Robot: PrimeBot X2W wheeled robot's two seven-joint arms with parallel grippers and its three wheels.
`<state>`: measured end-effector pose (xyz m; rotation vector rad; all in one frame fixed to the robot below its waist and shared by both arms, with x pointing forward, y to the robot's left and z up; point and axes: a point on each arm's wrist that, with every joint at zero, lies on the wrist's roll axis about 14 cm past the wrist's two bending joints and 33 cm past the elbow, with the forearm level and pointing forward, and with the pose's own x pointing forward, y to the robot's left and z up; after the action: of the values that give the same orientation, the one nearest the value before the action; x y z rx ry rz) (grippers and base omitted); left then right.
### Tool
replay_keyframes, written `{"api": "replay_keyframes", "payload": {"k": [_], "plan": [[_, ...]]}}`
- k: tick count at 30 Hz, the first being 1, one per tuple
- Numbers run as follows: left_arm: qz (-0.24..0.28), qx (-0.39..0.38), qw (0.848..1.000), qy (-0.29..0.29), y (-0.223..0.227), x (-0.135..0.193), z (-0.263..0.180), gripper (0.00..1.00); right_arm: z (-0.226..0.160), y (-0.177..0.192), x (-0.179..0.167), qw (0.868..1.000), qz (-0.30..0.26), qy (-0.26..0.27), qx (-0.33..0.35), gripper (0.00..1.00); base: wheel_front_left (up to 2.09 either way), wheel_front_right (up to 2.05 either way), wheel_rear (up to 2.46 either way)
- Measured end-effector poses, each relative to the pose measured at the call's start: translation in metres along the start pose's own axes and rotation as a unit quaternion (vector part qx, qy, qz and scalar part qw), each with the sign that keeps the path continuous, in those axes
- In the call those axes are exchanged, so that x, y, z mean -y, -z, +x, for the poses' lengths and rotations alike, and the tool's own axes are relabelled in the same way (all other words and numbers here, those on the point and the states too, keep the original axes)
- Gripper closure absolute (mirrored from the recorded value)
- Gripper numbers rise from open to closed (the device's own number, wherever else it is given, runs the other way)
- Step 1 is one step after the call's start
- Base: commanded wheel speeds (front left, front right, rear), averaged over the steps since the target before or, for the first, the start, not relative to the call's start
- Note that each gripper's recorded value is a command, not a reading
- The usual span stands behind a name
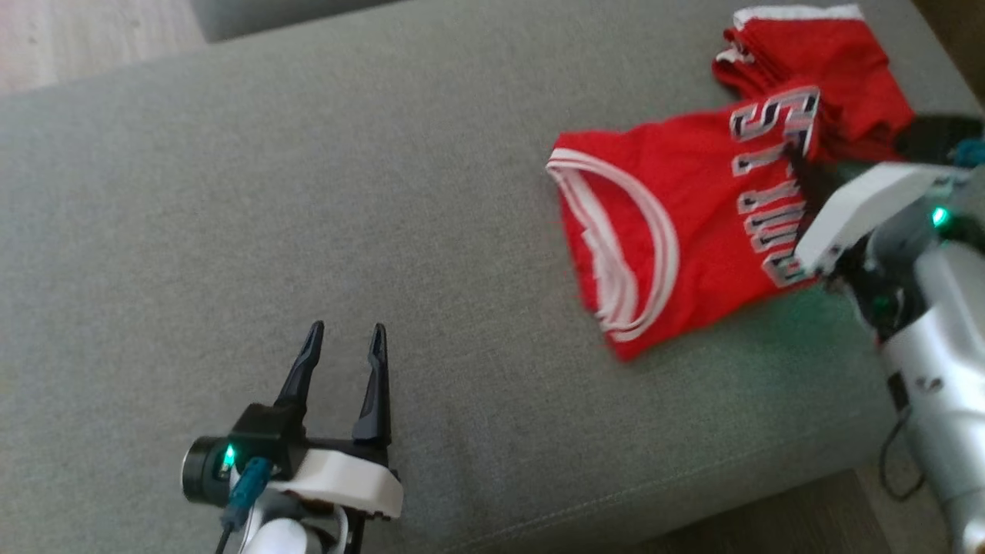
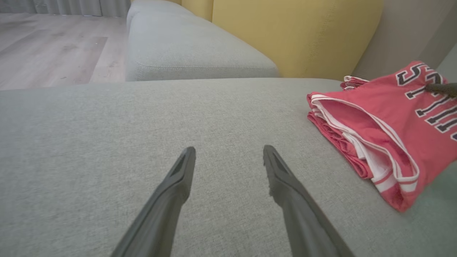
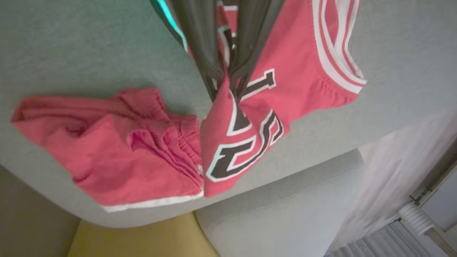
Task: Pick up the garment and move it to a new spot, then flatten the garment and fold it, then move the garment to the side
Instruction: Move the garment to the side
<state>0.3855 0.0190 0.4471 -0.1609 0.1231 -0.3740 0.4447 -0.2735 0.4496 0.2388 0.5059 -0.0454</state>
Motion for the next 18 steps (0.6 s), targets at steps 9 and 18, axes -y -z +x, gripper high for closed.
{"api": "replay_keyframes", "payload": {"k": [9, 18], "plan": [[0.001, -0.024, 0.999, -0.044, 0.016, -0.027, -0.009, 0.0, 0.038, -0.094, -0.015, 0.995, -0.048, -0.011, 0.088, 1.0, 0.0, 0.0, 0.0], [0.0, -0.032, 0.997, -0.072, 0.021, -0.043, -0.015, 0.0, 0.048, -0.127, 0.036, 0.993, -0.052, 0.059, 0.091, 1.0, 0.0, 0.0, 0.0]]}}
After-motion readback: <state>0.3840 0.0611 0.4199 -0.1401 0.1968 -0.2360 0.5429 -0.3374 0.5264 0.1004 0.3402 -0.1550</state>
